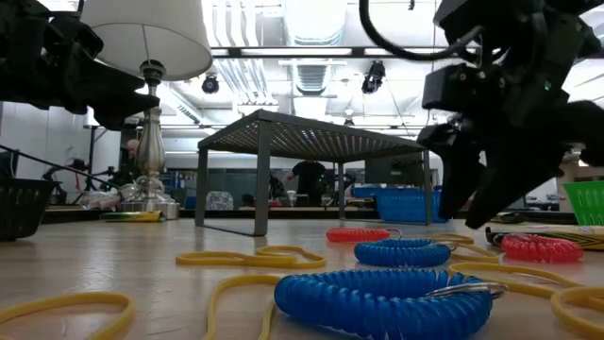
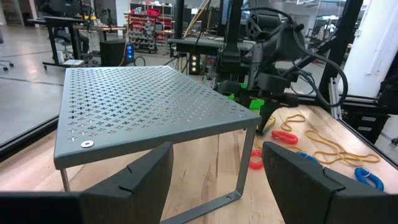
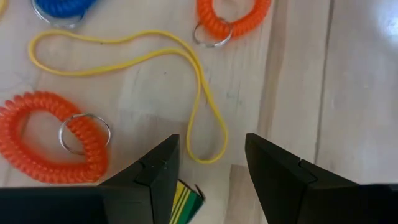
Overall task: Pick & Place Office Desk Supplies
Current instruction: Put the yellow rubber band into the green basket
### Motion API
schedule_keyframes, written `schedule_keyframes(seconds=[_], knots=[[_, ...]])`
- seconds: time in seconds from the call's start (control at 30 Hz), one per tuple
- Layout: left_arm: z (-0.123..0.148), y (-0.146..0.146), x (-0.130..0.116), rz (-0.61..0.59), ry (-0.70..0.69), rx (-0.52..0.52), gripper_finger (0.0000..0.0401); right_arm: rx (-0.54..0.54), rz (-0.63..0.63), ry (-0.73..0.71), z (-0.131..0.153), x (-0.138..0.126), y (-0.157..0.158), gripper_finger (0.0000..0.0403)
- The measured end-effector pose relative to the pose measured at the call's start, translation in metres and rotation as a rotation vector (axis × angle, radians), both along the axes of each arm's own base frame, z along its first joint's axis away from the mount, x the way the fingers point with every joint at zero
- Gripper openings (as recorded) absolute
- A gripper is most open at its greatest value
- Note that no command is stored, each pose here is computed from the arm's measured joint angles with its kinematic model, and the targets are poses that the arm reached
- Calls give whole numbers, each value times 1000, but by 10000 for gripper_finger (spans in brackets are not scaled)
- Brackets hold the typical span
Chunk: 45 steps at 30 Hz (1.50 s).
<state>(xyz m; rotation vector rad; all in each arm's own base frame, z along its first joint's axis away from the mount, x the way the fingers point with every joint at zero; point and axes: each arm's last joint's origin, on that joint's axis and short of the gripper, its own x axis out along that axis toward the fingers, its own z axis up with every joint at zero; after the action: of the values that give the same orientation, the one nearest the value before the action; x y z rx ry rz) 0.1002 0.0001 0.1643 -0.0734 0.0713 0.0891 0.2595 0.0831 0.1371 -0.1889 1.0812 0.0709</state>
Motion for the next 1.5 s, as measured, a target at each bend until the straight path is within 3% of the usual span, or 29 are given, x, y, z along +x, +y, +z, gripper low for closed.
schedule_keyframes(seconds=[0.7,1.3,1.5], knots=[[0,0,0,0,0,0,253,-31,-10,15,-14,5,1,174],[0,0,0,0,0,0,253,-27,5,9,-14,5,1,21],[0,0,0,0,0,0,253,-59,-2,-8,-14,6,0,9]])
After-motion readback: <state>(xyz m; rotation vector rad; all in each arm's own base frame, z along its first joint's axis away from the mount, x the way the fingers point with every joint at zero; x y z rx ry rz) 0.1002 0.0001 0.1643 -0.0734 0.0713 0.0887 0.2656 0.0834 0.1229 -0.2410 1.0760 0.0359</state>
